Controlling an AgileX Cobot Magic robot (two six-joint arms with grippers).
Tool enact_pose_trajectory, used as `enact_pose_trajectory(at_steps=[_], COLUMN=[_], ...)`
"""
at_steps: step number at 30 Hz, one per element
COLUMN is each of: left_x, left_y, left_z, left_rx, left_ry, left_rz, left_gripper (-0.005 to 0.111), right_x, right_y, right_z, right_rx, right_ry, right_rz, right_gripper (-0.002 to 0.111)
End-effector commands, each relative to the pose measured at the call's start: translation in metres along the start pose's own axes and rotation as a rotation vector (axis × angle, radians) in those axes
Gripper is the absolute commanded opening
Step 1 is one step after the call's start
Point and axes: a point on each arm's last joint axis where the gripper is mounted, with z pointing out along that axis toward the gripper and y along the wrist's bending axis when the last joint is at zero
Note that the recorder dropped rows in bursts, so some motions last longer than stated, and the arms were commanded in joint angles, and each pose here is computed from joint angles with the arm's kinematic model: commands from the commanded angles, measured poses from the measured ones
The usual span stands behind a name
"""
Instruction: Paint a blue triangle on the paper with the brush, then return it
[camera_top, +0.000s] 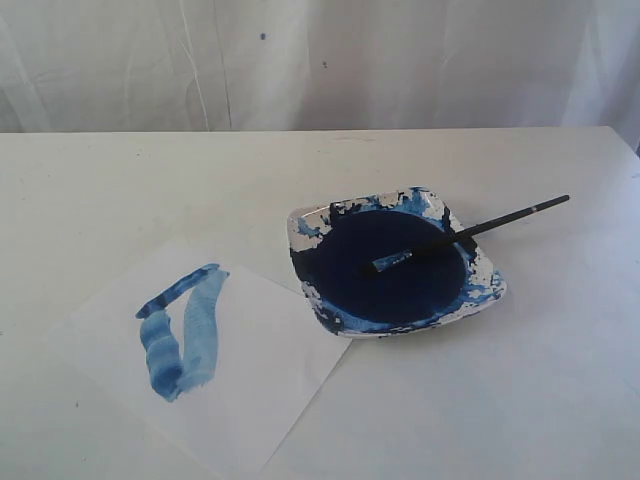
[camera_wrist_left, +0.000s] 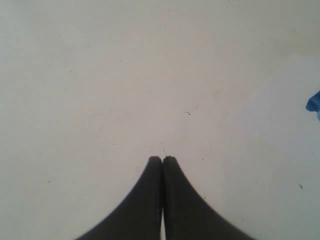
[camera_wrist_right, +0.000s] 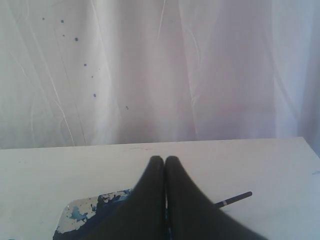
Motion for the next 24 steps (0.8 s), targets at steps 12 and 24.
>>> enact_pose_trajectory(at_steps=[12, 24], left_x=[-0.0021, -0.0021], left_y=[0.0001, 0.0001], left_z=[0.0002, 0.0002], left_rx=[-0.001, -0.001], left_ry=[-0.036, -0.036], left_rz=[0.141, 0.141], left_gripper=[0.000, 0.000], right_x=[-0.0002, -0.0006], right_y=[-0.0007, -0.0020], right_z=[-0.0012, -0.0013], right_rx=[0.007, 0.022], right_ry=[-0.012, -0.014], right_rz=[-0.004, -0.169], right_gripper=[0.000, 0.000])
